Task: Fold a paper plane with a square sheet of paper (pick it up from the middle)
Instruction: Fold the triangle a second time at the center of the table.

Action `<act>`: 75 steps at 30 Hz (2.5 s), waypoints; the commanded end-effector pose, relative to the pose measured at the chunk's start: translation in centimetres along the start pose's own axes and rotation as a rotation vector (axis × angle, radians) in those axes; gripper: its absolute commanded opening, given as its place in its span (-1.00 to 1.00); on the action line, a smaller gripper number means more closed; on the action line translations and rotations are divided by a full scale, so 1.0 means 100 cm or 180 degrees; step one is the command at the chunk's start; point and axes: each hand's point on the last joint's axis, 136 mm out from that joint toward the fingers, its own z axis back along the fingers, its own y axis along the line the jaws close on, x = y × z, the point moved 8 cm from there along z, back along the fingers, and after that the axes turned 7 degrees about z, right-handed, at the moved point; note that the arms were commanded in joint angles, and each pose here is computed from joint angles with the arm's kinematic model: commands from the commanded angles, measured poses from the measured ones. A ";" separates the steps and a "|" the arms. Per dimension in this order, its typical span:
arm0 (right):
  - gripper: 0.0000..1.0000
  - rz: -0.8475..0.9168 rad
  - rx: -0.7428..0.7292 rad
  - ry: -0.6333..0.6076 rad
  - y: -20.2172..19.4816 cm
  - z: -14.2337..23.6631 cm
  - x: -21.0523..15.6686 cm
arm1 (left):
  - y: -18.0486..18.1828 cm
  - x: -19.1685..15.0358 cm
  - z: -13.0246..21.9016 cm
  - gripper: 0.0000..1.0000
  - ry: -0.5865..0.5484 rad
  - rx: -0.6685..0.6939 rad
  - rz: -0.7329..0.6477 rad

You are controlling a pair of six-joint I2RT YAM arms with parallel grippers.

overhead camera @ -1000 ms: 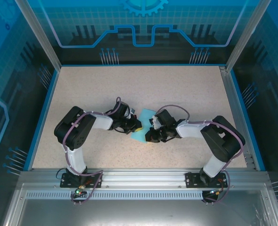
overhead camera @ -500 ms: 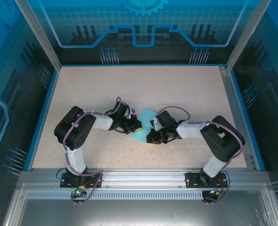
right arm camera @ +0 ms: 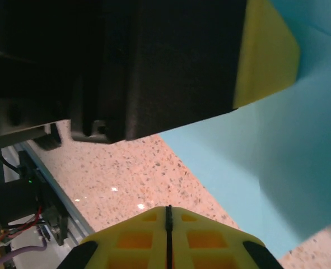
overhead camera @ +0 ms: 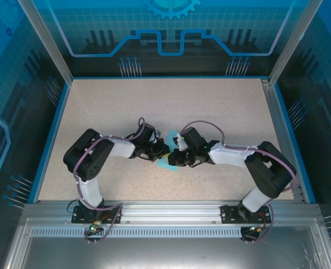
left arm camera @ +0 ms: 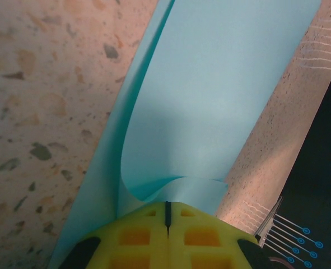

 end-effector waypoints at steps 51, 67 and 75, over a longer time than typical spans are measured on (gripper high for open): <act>-0.91 -0.0615 -0.0408 0.0413 -0.071 -0.017 -0.021 | 0.018 0.042 0.014 -1.00 -0.0262 0.0425 -0.0002; -0.89 -0.0567 -0.0280 0.0432 -0.065 -0.019 -0.013 | -0.020 0.048 0.058 -1.00 -0.0454 0.0252 -0.0298; -0.88 -0.0564 -0.0274 0.0394 -0.062 -0.018 -0.009 | -0.032 0.019 0.046 -1.00 -0.0054 -0.0040 -0.0483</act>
